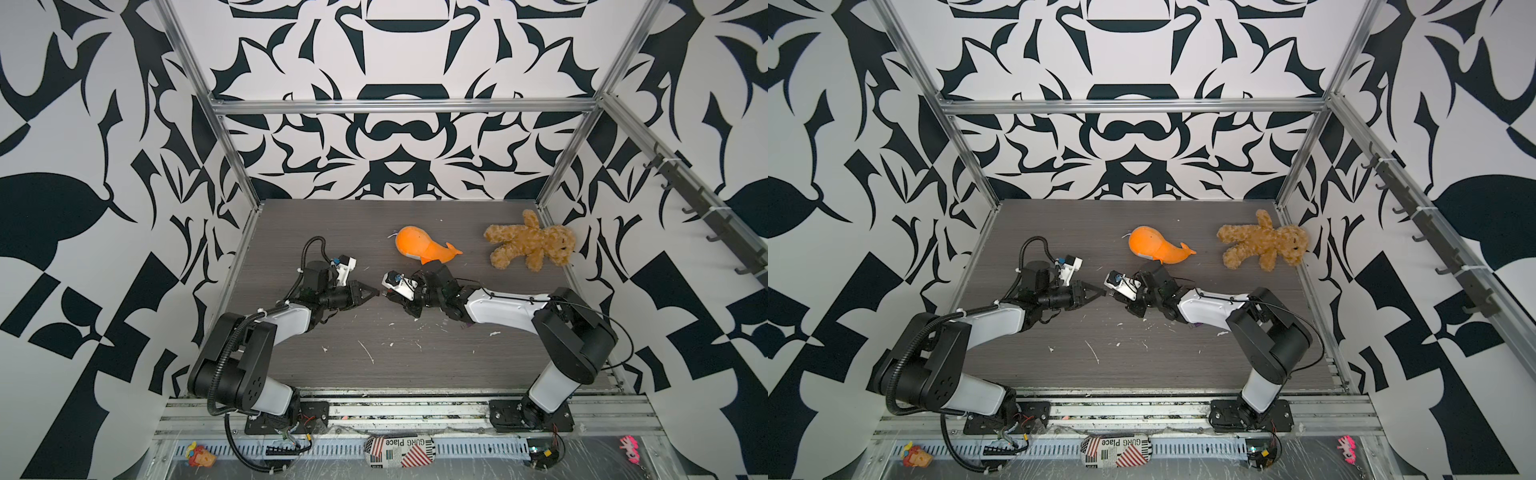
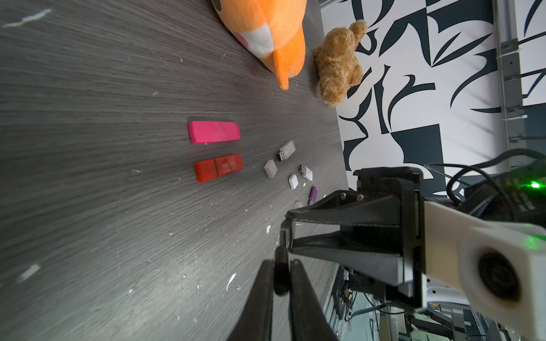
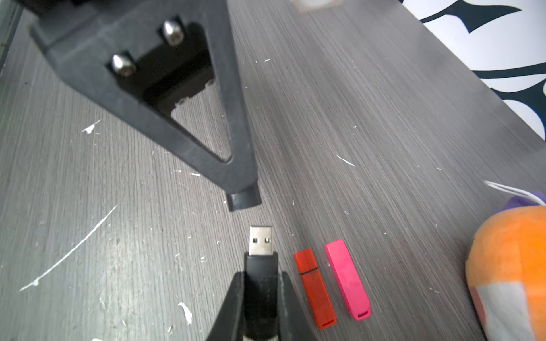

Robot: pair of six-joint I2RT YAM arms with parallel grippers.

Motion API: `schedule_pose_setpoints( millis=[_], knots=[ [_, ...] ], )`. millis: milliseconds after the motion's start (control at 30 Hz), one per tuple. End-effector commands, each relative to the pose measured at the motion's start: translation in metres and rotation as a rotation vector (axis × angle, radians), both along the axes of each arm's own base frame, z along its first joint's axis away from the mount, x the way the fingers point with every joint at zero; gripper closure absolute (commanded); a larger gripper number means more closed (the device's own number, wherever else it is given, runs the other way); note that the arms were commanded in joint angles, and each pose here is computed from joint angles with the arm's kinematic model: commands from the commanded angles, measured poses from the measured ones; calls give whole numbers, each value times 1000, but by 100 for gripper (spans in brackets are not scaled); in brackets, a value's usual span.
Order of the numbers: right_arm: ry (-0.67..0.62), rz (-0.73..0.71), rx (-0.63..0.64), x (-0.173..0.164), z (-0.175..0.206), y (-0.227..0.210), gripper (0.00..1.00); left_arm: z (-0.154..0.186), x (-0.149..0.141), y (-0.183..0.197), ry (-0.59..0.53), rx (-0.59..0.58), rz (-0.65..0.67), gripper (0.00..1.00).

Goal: Close the usb drive cover
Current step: Close the cover of the USB drive.

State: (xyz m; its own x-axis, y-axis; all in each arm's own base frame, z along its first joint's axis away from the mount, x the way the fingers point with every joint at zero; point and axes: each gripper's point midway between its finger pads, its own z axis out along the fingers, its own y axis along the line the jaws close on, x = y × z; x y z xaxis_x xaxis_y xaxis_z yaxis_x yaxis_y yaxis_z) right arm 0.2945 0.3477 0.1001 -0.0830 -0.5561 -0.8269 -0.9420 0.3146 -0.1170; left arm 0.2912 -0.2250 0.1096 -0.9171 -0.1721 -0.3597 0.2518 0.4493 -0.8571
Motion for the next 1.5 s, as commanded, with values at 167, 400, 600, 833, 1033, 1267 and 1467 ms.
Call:
schedule_pose_setpoints(
  millis=[167, 400, 600, 833, 1033, 1267, 1467],
  knots=[
    [-12, 4, 83, 5, 21, 14, 87, -3, -1, -1, 5, -12, 15, 86],
    [3, -2, 87, 5, 18, 15, 87, -2, -1, -1, 4, -18, 17, 86],
    [1, -4, 110, 4, 22, 16, 87, -4, -1, -1, 8, -15, 20, 86],
    [7, 12, 127, 1, 26, 20, 87, -7, -1, -2, 11, -12, 20, 86],
    [22, 47, 148, -7, 26, 27, 87, -6, 1, -4, 5, -14, 27, 86],
    [-13, 92, 147, -13, 26, 28, 88, -7, 0, -6, 16, -20, 12, 86],
    [-89, 192, 146, -15, 33, 31, 88, -10, -4, -9, 32, -28, -19, 86]
  ],
)
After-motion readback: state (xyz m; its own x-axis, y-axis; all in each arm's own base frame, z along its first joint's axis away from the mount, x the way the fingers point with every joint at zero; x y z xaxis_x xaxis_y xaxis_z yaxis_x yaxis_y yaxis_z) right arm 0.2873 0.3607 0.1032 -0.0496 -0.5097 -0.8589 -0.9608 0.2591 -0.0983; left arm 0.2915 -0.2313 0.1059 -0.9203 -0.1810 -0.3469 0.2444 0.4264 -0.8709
